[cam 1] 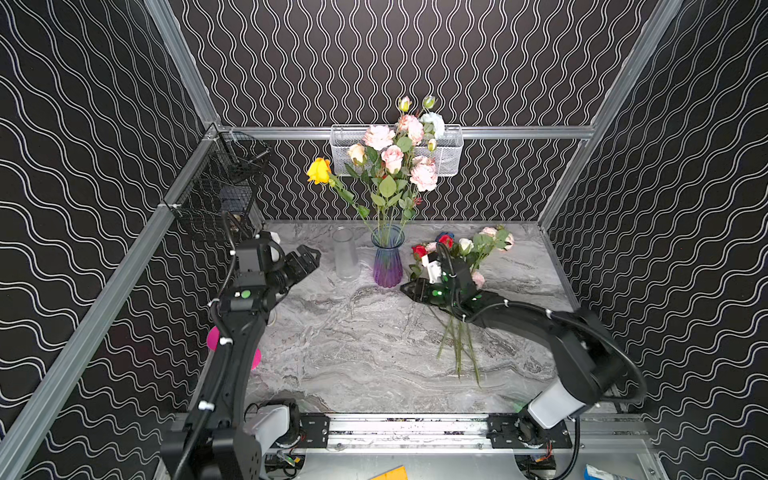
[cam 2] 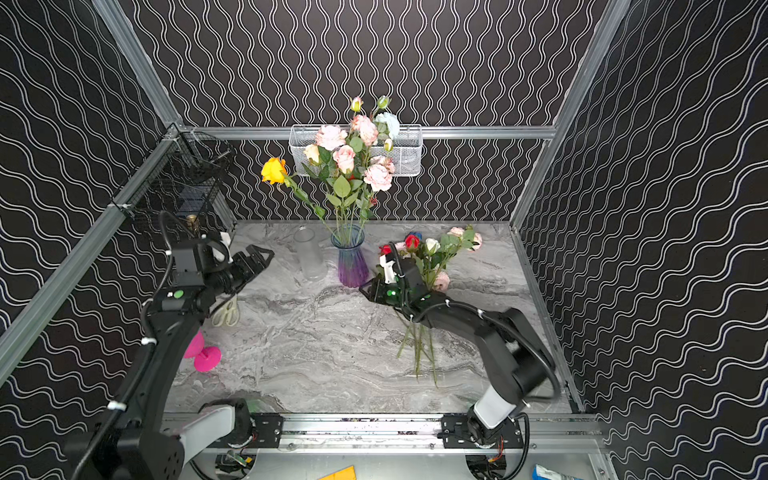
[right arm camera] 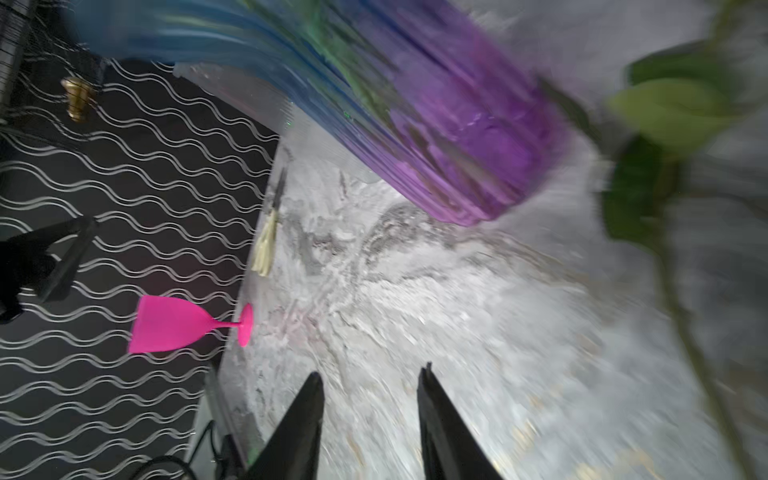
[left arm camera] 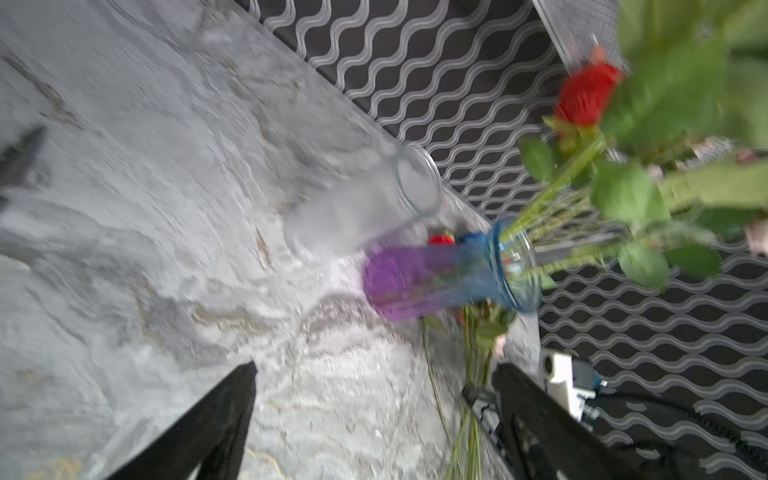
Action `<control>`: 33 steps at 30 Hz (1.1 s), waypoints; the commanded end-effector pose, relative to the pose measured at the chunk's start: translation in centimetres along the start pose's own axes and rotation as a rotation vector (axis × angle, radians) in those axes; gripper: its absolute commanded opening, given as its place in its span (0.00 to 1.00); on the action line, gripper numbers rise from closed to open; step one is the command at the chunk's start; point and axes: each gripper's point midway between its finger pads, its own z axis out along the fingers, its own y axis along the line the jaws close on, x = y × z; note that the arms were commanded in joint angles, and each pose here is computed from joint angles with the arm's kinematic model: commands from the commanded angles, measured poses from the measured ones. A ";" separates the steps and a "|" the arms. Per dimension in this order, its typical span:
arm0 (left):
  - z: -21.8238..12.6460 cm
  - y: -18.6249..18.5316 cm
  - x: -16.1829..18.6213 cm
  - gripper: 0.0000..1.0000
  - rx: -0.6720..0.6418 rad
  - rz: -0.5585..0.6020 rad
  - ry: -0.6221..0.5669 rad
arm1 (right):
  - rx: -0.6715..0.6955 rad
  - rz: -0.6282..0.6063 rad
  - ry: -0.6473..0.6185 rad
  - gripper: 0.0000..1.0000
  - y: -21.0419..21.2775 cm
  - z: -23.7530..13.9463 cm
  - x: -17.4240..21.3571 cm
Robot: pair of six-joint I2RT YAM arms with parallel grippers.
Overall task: Arrange the flowers into the vase
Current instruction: 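Reach the left gripper to the clear cup while the right gripper lowers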
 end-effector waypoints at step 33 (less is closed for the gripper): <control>14.1 0.5 -3.2 0.82 -0.155 0.196 0.170 | 0.001 0.122 -0.044 0.40 -5.9 7.0 -3.8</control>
